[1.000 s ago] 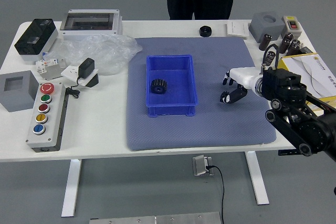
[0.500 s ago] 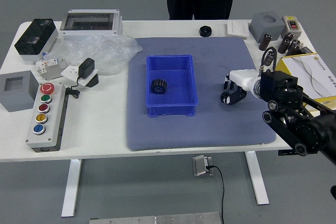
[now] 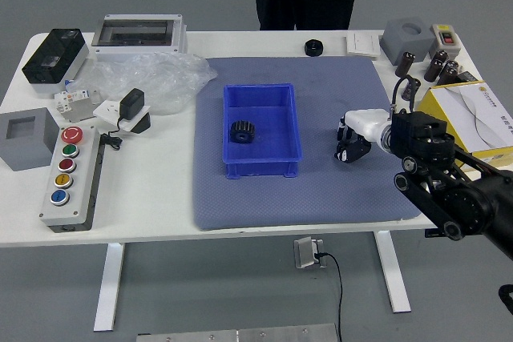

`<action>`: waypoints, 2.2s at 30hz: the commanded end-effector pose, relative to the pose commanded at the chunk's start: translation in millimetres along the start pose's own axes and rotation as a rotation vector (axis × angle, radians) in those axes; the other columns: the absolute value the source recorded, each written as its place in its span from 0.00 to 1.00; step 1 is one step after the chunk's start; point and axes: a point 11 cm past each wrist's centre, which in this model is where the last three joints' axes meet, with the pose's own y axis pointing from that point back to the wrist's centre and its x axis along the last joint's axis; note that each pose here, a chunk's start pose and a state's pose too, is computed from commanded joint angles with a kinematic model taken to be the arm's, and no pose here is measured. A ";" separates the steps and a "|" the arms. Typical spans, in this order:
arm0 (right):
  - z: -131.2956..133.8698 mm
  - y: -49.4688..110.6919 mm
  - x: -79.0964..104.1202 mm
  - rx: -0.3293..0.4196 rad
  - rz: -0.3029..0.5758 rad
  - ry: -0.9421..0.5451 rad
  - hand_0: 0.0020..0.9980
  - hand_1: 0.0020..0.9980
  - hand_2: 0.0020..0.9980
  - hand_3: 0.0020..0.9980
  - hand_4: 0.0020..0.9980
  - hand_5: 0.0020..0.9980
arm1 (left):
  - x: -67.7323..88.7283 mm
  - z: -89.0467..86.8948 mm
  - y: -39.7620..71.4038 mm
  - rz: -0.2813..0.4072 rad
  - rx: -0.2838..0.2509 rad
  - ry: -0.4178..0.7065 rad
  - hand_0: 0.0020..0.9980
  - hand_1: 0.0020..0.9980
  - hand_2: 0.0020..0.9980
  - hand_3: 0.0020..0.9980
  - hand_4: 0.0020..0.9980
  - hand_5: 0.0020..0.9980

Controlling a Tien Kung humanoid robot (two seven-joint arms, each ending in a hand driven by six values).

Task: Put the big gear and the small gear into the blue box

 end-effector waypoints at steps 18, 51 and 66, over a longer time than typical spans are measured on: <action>-1.0 0.4 -5.9 -0.006 -0.002 0.015 0.55 0.48 0.55 0.63 0.52 0.12 | -0.6 -0.8 -0.2 -0.001 0.001 0.003 0.82 0.83 0.83 0.82 0.54 0.12; 2.5 37.9 94.2 0.004 0.256 0.018 0.55 0.45 0.47 0.57 0.57 0.06 | 2.1 -1.2 0.1 0.003 0.001 0.009 0.82 0.83 0.83 0.81 0.53 0.12; -83.8 43.6 112.7 0.189 0.305 0.039 0.54 0.44 0.47 0.57 0.58 0.06 | 3.7 -3.3 0.2 0.007 0.007 -0.008 0.82 0.83 0.83 0.82 0.54 0.12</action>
